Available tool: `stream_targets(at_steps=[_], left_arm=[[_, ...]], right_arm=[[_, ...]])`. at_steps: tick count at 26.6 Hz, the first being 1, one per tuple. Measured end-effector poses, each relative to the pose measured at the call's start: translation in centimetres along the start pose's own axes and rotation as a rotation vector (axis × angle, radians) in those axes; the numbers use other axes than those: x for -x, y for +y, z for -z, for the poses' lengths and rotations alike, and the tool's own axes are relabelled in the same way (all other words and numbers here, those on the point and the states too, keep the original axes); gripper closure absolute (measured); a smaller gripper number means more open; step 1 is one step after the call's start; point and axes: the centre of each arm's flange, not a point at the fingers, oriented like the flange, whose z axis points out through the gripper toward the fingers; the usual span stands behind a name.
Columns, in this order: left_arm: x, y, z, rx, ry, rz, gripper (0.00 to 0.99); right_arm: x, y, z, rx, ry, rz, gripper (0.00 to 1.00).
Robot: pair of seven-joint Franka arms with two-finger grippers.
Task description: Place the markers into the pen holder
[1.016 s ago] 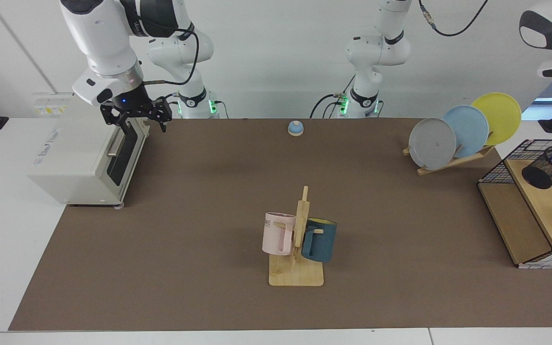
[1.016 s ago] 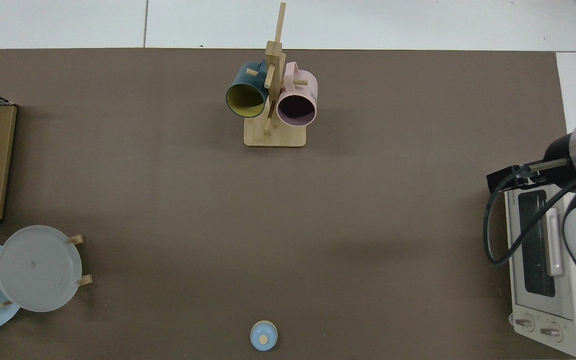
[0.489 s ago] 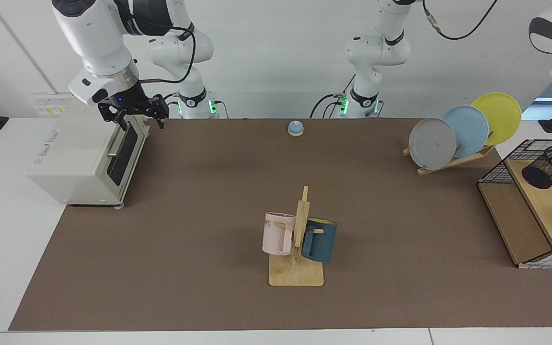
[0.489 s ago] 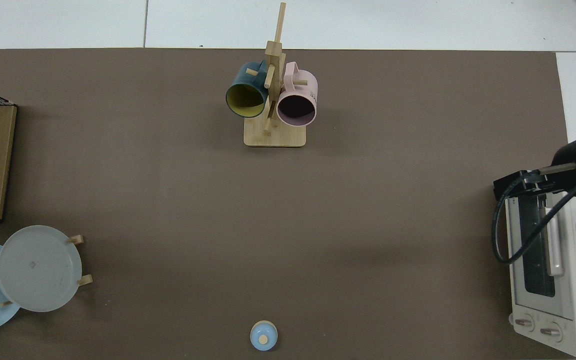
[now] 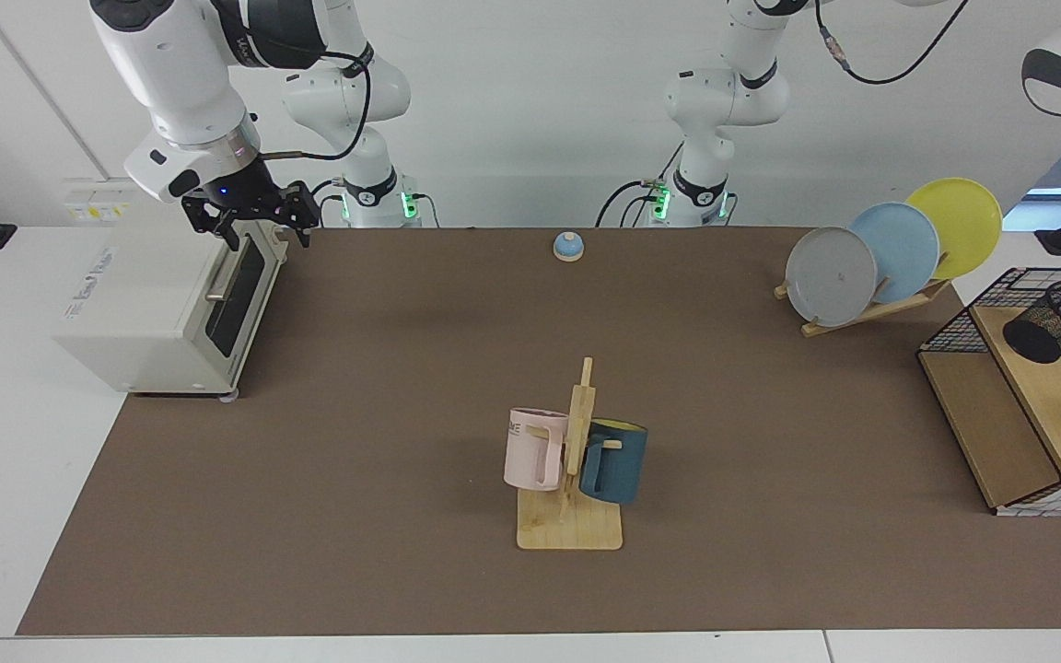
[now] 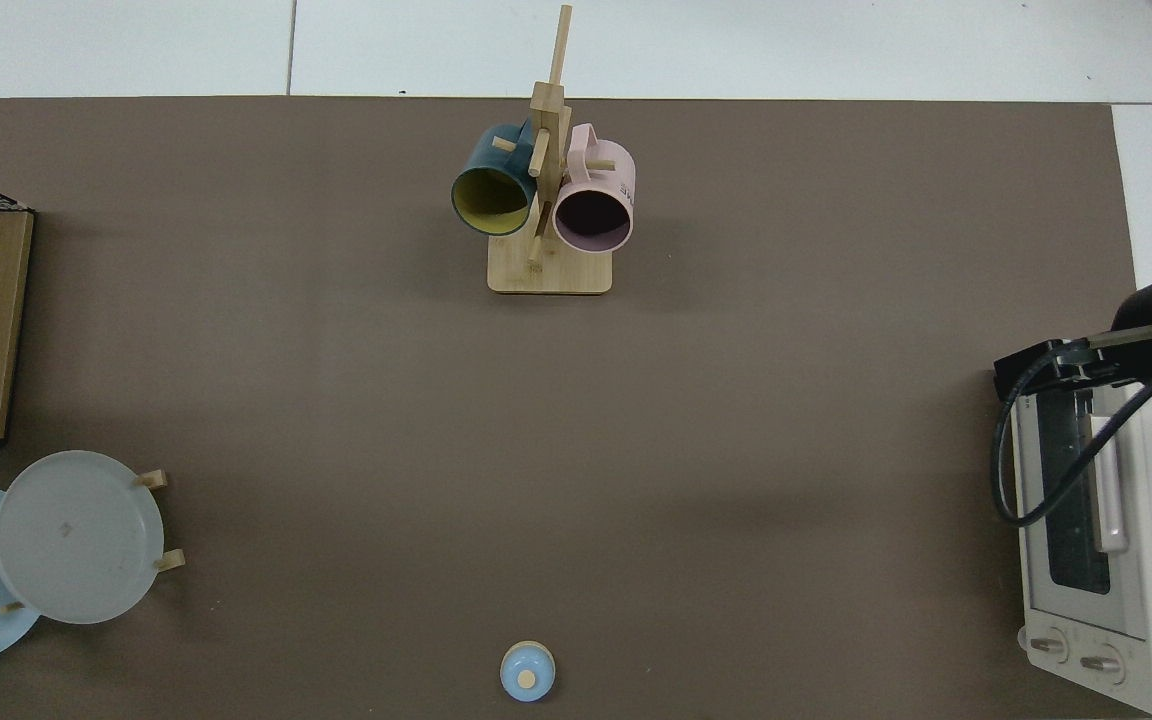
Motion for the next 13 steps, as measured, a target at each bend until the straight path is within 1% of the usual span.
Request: stream_targets(at_steps=[8,13], left_arm=[[-1.3,-0.6,-2.0,0.030,0.015,-0.034,0.819],[-2.4,-0.7,-3.2,0.043,0.045,-0.062,0.819]], right_arm=[[0.0,0.6,0.0,-0.001,0.000,-0.011,0.00],[0.1,0.7,0.0,-0.001,0.000,-0.013,0.00]])
